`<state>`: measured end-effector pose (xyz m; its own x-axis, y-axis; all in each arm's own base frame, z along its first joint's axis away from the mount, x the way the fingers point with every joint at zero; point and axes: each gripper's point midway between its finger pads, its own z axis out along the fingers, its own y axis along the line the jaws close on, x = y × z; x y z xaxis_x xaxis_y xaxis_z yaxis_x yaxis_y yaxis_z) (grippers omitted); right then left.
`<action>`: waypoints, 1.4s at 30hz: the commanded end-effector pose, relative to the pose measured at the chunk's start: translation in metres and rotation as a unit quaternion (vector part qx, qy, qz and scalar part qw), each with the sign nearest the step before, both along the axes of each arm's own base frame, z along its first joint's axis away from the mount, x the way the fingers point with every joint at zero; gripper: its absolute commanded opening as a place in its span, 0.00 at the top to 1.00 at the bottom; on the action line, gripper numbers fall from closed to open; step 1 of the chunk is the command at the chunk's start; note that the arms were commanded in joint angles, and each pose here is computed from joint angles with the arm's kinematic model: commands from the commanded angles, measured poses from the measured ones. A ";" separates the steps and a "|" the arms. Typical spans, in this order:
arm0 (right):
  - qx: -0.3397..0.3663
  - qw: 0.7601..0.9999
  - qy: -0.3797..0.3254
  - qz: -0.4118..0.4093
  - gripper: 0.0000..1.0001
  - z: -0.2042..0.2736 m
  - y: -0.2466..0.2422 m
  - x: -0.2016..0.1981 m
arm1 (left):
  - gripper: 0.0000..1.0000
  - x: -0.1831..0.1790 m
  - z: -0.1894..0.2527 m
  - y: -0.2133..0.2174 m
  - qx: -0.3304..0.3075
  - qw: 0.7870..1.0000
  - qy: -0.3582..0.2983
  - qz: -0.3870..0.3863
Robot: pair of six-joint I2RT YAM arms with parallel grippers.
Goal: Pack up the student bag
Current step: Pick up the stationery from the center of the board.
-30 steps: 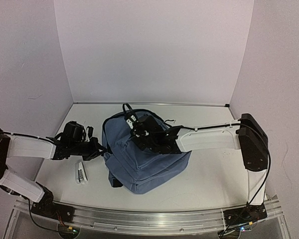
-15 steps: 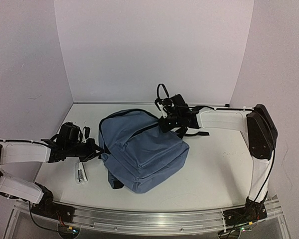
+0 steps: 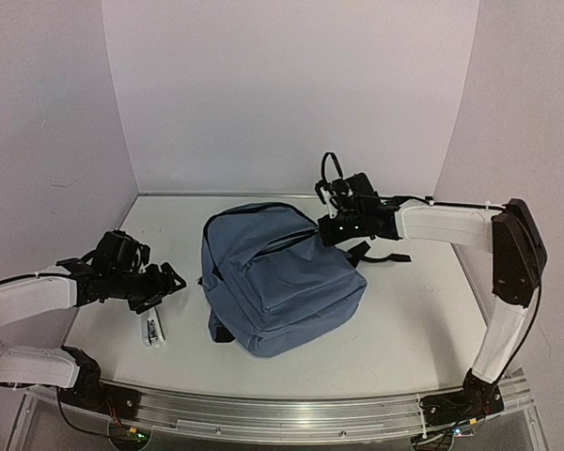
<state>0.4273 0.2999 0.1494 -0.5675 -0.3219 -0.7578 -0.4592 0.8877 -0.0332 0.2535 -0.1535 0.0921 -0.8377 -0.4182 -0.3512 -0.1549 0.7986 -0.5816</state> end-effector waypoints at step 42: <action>0.228 0.970 0.030 -0.078 0.39 0.107 -0.063 -0.155 | 0.79 -0.024 -0.011 0.005 0.005 0.999 0.034 -0.013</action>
<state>0.2711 0.2337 0.1935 -0.7257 0.0671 -0.6847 -0.2498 0.9016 0.3531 0.2025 -0.1112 0.0279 -0.8497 -0.5044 -0.1539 -0.4245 0.8273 -0.3678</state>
